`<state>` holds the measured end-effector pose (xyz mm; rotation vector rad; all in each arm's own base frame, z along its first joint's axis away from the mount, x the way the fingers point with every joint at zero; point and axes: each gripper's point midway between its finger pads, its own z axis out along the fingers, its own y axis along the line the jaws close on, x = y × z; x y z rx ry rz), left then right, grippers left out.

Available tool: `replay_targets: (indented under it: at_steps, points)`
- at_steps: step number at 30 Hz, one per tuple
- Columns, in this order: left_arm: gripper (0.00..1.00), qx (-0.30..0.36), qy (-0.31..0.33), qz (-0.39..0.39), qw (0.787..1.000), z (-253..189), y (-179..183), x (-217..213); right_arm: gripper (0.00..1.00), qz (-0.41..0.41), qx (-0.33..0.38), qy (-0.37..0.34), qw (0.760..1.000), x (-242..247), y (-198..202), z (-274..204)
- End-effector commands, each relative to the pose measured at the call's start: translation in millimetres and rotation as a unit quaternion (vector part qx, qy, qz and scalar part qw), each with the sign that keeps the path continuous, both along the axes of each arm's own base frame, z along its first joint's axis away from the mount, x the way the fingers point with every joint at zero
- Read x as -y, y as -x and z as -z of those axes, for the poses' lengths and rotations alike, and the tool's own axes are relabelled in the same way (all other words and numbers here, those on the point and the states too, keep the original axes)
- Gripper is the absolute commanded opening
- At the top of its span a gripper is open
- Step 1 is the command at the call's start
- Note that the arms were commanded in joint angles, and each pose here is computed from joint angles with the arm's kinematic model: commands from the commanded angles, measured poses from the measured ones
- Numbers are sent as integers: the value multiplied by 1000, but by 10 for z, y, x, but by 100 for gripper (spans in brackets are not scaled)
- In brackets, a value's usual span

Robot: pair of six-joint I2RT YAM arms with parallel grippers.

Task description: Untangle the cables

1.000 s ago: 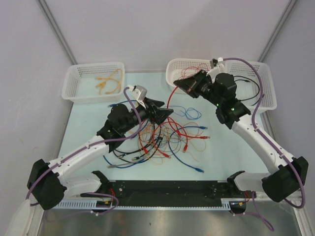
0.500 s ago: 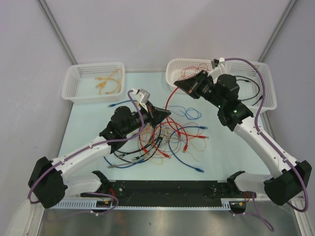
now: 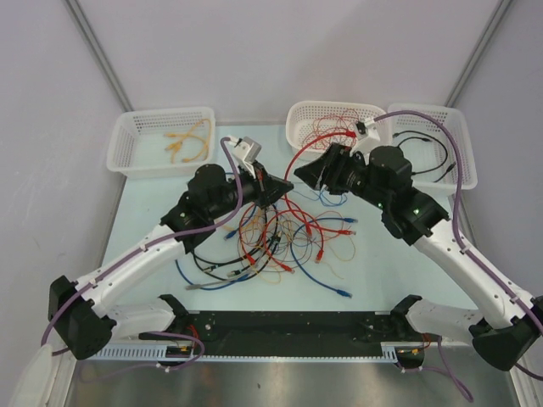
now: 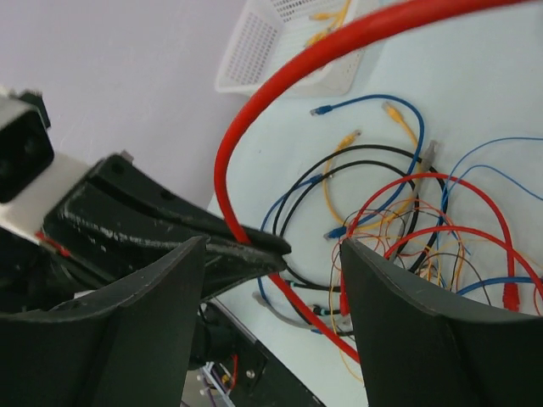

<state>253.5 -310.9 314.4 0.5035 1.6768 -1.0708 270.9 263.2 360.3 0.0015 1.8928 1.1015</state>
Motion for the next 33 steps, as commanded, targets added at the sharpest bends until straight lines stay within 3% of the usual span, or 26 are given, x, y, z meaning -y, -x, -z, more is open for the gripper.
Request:
replay_targets:
  at_steps: [1,8,11,14,19,22,23,26,28,29,30,32,33]
  points:
    - [0,-10,-16,6,1000,-61,30,1,68,-8,30,38,999,-45,128,45]
    - [0,-24,-14,17,999,-29,66,29,64,-25,48,46,997,-305,128,89]
    - [0,-29,-12,18,999,-8,71,32,59,-22,48,49,997,-369,46,147]
    - [0,-28,-10,21,999,-15,87,31,45,-19,48,57,997,-431,-43,230]
    - [0,-31,-7,24,999,7,122,26,41,-3,39,70,997,-470,-183,373]
    - [0,-33,-9,23,999,28,122,13,29,-2,43,63,997,-506,-206,352]
    - [0,-32,-10,24,999,30,127,12,19,1,44,63,997,-502,-213,352]
    - [0,-31,-12,23,999,48,137,-2,1,9,50,63,997,-465,-225,312]
    - [0,-31,-13,20,999,67,133,-12,0,19,56,63,996,-418,-229,265]
    - [6,-33,-15,16,999,81,121,-22,0,22,61,64,996,-388,-233,241]
    - [20,-35,-15,11,999,85,109,-30,0,29,66,63,995,-347,-234,197]
    - [72,-54,-31,-49,997,149,-33,-161,0,46,72,63,994,-231,-302,147]
    - [80,-70,-32,-81,994,180,-85,-238,0,54,72,61,994,-169,-344,132]
